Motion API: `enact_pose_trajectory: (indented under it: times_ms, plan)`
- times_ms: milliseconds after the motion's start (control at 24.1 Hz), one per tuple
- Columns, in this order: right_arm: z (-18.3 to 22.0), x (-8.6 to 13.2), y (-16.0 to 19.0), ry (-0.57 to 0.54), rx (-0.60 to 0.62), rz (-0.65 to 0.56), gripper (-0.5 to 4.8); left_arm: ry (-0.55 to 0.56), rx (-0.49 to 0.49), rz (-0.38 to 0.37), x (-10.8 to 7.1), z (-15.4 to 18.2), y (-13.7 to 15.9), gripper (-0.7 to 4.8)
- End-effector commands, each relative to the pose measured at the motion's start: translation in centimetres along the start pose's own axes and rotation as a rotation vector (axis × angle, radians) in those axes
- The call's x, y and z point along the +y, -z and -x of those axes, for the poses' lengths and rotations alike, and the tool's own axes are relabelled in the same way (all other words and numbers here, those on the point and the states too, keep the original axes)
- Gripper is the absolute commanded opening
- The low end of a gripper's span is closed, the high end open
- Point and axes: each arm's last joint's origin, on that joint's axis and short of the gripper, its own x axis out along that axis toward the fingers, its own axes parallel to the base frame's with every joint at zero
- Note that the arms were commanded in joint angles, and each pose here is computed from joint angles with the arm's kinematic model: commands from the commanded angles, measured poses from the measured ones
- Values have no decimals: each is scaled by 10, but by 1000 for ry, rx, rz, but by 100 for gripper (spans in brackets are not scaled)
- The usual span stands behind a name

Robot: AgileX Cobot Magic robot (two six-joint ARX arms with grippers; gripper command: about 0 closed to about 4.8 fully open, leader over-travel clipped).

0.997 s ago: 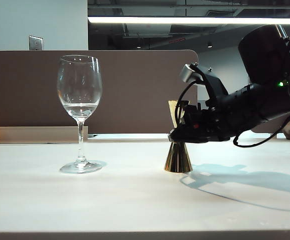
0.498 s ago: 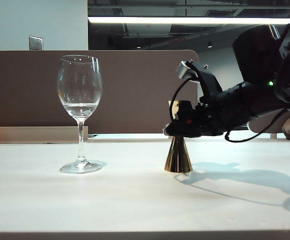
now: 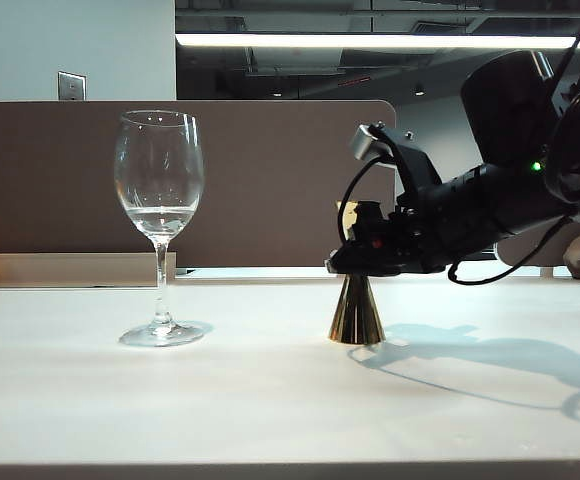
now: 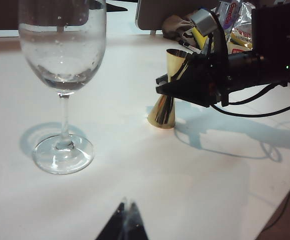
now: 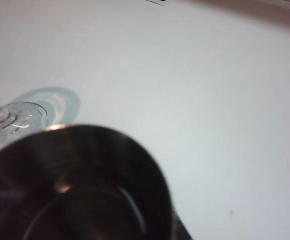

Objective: Pick up the jigger and pour the water inside into the glass.

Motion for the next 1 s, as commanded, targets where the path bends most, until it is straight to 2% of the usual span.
enact_pose_trajectory:
  times_ms: [42, 457, 498, 582, 623, 997]
  plan:
    - [0, 0, -2, -2, -3, 0, 198, 3, 3, 0, 0, 0, 0, -5]
    - [0, 0, -1, 6, -1, -1, 196, 3, 3, 0, 0, 0, 0, -5]
    - [0, 0, -1, 6, -1, -1, 183, 3, 3, 0, 0, 0, 0, -5]
    - [0, 0, -1, 7, -1, -1, 112, 3, 3, 0, 0, 0, 0, -5]
    - [0, 0, -1, 6, -1, -1, 97, 3, 3, 0, 0, 0, 0, -5]
    - [0, -1, -1, 24, 1, -1, 94, 3, 3, 0, 0, 0, 0, -5]
